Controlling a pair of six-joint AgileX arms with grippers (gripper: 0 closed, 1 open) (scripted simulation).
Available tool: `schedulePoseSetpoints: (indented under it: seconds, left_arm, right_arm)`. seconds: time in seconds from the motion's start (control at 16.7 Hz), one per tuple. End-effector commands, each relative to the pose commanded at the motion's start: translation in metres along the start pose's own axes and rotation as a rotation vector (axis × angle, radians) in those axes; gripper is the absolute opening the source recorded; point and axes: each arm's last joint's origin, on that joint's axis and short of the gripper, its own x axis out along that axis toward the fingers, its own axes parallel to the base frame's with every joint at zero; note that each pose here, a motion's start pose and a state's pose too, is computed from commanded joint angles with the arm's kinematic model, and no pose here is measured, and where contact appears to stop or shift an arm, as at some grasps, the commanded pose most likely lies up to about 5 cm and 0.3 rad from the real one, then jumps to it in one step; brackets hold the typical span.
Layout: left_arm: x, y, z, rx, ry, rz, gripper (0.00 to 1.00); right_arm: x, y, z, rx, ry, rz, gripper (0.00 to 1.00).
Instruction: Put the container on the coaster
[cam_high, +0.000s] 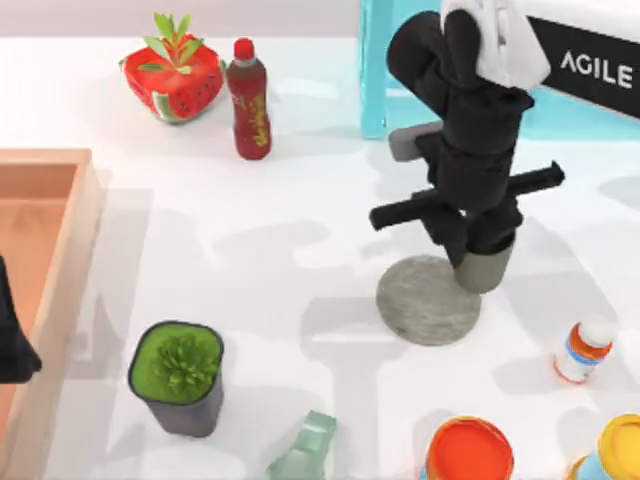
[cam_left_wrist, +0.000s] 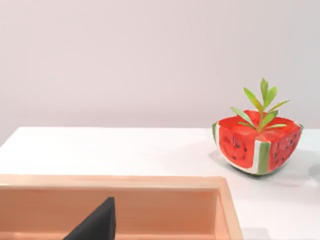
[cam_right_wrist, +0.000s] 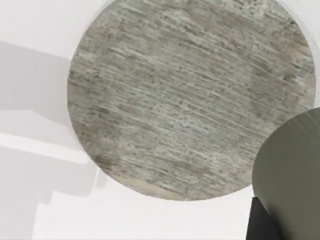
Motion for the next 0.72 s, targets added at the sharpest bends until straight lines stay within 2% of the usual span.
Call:
schedulePoseSetpoints:
  seconds: [0.18,0.36,0.72]
  left_arm:
    - [0.000,0.000,0.000,0.000,0.000,0.000,1.00]
    - [0.000,0.000,0.000,0.000,0.000,0.000,1.00]
    - [0.000,0.000,0.000,0.000,0.000,0.000,1.00]
  right_arm:
    - [-0.016,0.021,0.000,0.170,-0.044,0.015,0.00]
    - [-0.030,0.033,-0.001,0.266,-0.087,0.038,0.00]
    - [-0.034,0.035,-0.001,0.290,-0.099,0.046,0.00]
